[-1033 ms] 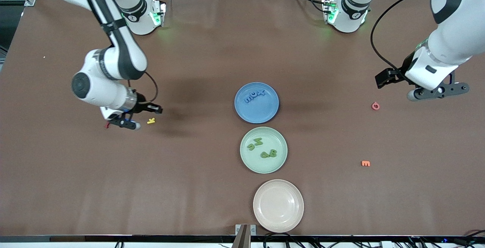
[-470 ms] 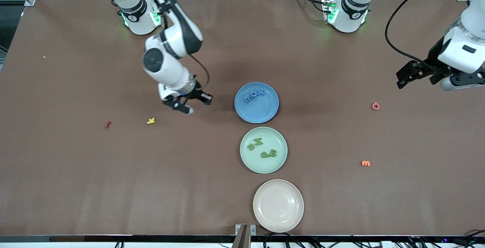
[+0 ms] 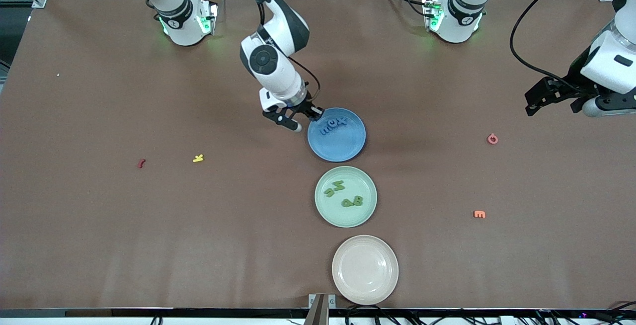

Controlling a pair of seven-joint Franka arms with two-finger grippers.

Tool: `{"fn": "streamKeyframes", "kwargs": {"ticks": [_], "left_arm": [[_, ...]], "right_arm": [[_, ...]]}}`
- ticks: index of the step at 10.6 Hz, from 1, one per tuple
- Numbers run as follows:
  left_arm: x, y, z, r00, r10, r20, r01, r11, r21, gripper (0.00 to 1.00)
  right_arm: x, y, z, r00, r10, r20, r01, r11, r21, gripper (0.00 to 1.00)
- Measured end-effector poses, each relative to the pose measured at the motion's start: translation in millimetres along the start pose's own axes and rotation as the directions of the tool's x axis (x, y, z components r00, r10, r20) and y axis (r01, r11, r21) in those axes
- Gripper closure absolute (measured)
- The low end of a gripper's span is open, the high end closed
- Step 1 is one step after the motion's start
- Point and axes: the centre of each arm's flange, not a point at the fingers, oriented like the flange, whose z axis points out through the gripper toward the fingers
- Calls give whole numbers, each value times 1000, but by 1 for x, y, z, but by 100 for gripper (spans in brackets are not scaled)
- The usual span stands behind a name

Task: Sort letters by color into matching plates
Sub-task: 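Lower the blue g onto the blue plate and open the right gripper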

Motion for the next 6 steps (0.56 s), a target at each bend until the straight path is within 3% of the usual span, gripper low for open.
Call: {"fn": "streamKeyframes", "kwargs": {"ticks": [4,5,6], "left_arm": [[1,1,-13,999,40,-11,-40,998,-40,0],[1,2,-13,996,83,-11,-84,996,-40,0],[2,3,-11,988,153,-11,-153,987,-39,0]], "right_arm": [[-7,-13,26,1000,16,-18,-17,1000,-24,73],[-5,-15,27,999,27,-20,-27,999,-22,70],[-4,-17,27,999,37,-22,-37,999,-18,58]]}}
